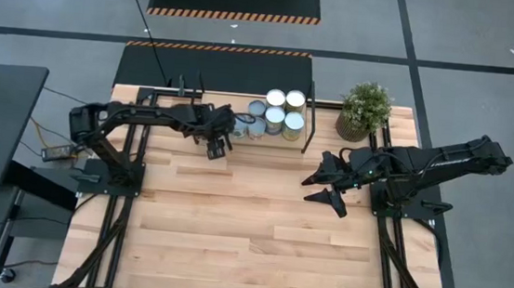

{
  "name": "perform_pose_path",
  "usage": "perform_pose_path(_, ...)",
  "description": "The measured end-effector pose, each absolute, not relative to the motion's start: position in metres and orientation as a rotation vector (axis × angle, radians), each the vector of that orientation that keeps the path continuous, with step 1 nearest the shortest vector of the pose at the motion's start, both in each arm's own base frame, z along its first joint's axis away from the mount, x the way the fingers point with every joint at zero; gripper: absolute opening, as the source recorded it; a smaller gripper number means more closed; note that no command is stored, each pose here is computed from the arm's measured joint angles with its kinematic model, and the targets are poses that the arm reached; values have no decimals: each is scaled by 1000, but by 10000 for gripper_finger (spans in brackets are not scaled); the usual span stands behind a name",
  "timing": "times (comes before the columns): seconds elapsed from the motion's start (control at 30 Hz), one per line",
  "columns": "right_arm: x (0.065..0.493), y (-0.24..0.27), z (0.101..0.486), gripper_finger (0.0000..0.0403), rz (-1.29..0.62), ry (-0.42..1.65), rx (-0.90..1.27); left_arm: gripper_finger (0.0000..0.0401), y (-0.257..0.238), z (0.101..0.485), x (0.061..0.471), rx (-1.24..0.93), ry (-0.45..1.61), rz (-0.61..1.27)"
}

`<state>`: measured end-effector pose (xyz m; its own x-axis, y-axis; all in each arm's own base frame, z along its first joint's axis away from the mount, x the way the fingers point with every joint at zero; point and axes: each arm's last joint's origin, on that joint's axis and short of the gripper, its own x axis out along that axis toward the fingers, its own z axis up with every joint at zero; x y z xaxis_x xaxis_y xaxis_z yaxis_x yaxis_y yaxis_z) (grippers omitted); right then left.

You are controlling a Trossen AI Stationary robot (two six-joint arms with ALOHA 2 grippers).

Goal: Pick and place cans onto a shelf
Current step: Put the green tuna can on the shelf

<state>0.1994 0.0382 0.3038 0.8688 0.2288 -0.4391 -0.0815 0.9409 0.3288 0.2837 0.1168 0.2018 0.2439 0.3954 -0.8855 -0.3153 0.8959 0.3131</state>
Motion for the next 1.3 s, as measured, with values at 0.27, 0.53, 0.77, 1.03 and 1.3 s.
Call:
perform_pose_path(0.27, 200, 38, 304, 234, 167, 486, 302, 201, 123, 198, 281, 67, 1260, 459)
perform_pose_path(0.53, 200, 38, 305, 234, 168, 475, 305, 144, 125, 198, 279, 107, 1281, 395)
perform_pose_path(0.77, 200, 38, 306, 234, 170, 472, 306, 121, 130, 198, 277, 97, 1286, 408)
perform_pose_path(1.03, 200, 38, 306, 234, 171, 472, 307, 77, 130, 198, 276, 185, 1316, 341)
perform_pose_path(1.3, 200, 38, 306, 234, 171, 470, 307, 10, 130, 198, 275, 295, 1344, 272)
